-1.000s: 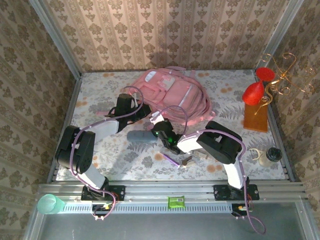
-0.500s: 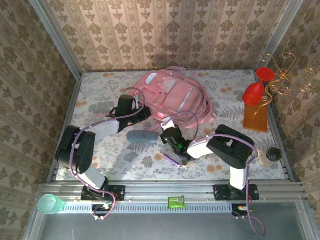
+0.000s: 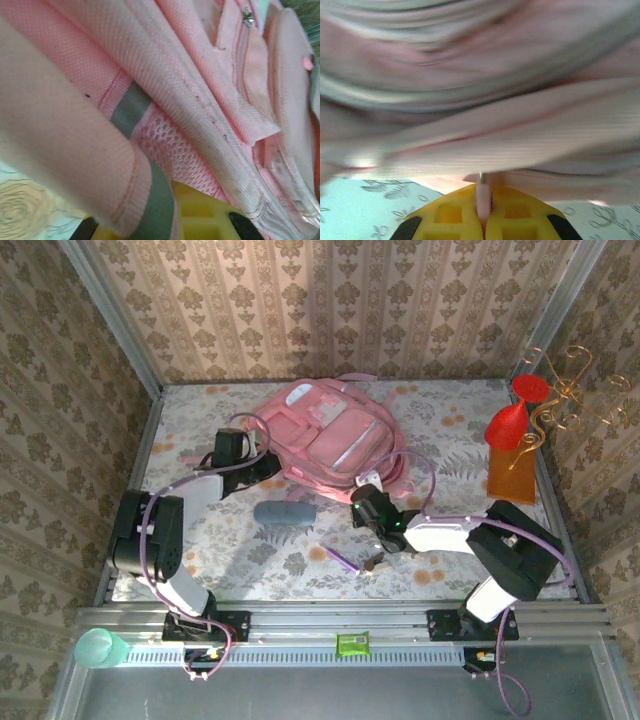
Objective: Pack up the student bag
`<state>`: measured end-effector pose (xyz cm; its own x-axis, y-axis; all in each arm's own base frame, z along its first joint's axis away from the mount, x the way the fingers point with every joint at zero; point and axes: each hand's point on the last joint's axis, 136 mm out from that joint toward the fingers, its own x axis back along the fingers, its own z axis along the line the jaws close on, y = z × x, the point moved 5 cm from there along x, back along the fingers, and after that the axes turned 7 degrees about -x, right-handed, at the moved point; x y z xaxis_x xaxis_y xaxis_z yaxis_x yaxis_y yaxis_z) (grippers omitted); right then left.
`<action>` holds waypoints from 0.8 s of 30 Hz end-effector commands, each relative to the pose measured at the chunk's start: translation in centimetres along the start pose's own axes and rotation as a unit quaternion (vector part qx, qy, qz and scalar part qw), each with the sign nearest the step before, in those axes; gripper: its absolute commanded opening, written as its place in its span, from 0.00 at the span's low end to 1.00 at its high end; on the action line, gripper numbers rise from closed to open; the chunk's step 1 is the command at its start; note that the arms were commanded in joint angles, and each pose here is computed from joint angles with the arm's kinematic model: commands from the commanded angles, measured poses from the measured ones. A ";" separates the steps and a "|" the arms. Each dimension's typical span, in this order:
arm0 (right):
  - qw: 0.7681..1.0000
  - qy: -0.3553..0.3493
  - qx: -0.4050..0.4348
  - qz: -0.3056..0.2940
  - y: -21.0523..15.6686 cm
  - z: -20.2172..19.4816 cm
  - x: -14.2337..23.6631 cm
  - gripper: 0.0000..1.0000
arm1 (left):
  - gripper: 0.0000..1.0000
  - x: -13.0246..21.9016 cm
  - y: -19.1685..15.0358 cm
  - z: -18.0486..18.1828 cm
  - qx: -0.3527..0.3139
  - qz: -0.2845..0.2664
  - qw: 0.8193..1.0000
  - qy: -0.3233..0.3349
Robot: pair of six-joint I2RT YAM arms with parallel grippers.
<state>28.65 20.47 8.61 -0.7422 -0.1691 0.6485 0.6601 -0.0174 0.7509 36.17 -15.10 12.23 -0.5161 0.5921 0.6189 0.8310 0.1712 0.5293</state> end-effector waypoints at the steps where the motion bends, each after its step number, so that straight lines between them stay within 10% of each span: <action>1: 0.998 0.024 -0.004 0.055 -0.9 -0.5 0.7 0.00 | 0.00 0.2 2.1 1.3 -0.045 -0.018 0.998 0.039; 5: 0.989 0.139 0.004 0.058 0.0 2.6 1.9 0.00 | 0.02 0.2 2.5 1.3 -0.063 -0.019 0.997 0.045; 9: 0.979 0.197 0.018 0.058 1.0 3.9 3.0 0.00 | 0.39 1.7 3.1 0.4 -0.105 -0.042 0.992 0.054; 14: 0.969 0.244 0.006 0.051 2.9 4.2 4.2 0.00 | 0.57 4.1 3.2 -2.0 -0.208 -0.070 0.970 0.108; 18: 0.963 0.265 -0.002 0.059 4.0 4.4 4.6 0.00 | 0.59 4.8 1.8 -6.5 -0.357 -0.091 0.928 0.056; 24: 0.955 0.289 -0.033 0.059 5.5 3.8 5.0 0.00 | 0.60 4.9 -3.4 -13.5 -0.555 -0.098 0.818 -0.116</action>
<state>27.80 22.54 13.01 -0.4969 -0.5982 0.6287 0.7803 0.0092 0.6254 30.15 -21.28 21.08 -0.5786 0.6876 0.4387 0.2245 -0.3829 0.8961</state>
